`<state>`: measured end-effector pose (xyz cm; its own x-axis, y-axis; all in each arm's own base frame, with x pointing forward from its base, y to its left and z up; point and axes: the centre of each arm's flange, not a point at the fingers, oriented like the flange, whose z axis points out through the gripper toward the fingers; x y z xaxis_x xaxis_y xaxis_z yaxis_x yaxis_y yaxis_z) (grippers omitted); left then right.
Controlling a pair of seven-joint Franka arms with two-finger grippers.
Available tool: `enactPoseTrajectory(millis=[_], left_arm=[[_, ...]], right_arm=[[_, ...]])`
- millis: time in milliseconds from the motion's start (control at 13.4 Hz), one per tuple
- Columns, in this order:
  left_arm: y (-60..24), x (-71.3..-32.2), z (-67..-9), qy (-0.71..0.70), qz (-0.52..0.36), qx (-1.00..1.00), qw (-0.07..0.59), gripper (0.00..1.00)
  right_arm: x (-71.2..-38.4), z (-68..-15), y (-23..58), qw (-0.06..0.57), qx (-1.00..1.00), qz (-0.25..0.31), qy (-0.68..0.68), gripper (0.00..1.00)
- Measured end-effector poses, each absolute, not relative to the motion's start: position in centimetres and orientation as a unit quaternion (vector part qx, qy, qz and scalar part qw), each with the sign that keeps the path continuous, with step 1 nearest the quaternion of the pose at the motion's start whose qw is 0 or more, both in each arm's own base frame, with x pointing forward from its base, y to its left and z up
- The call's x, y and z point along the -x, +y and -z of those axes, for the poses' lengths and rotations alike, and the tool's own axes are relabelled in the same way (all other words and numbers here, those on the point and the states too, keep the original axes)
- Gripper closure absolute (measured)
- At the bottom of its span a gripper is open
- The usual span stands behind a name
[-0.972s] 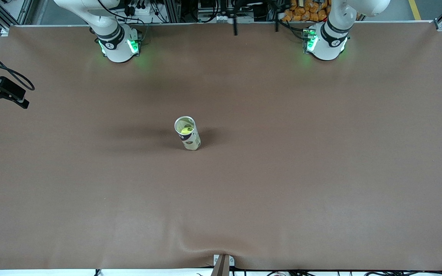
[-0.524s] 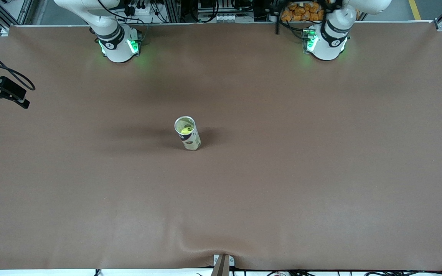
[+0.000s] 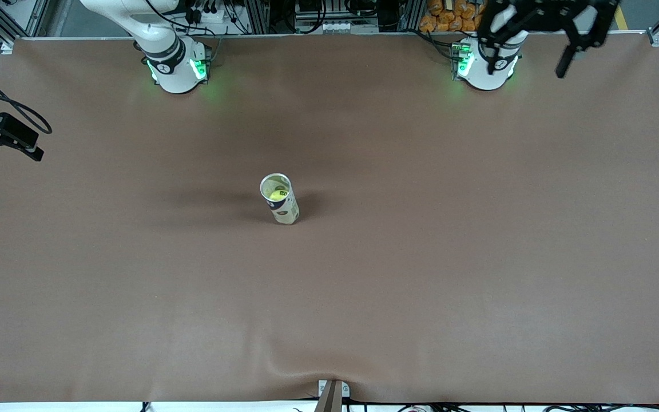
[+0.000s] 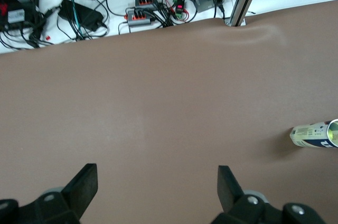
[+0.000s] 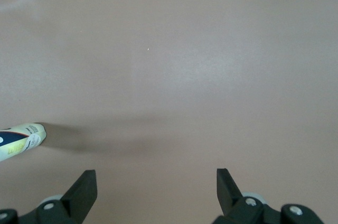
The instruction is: Insert tennis ball vertically with right arm
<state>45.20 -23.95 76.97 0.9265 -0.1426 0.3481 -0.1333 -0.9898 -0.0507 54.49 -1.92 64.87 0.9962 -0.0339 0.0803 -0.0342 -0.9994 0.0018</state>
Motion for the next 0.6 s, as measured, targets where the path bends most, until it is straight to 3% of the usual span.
enactPoseTrajectory(millis=[598], left_arm=[[-12.9,-49.3,-75.3,0.065,0.121,0.990,-0.013,0.00]], right_arm=[[-50.7,-67.5,-1.7,0.000,-0.998,-0.058,-0.014,0.00]])
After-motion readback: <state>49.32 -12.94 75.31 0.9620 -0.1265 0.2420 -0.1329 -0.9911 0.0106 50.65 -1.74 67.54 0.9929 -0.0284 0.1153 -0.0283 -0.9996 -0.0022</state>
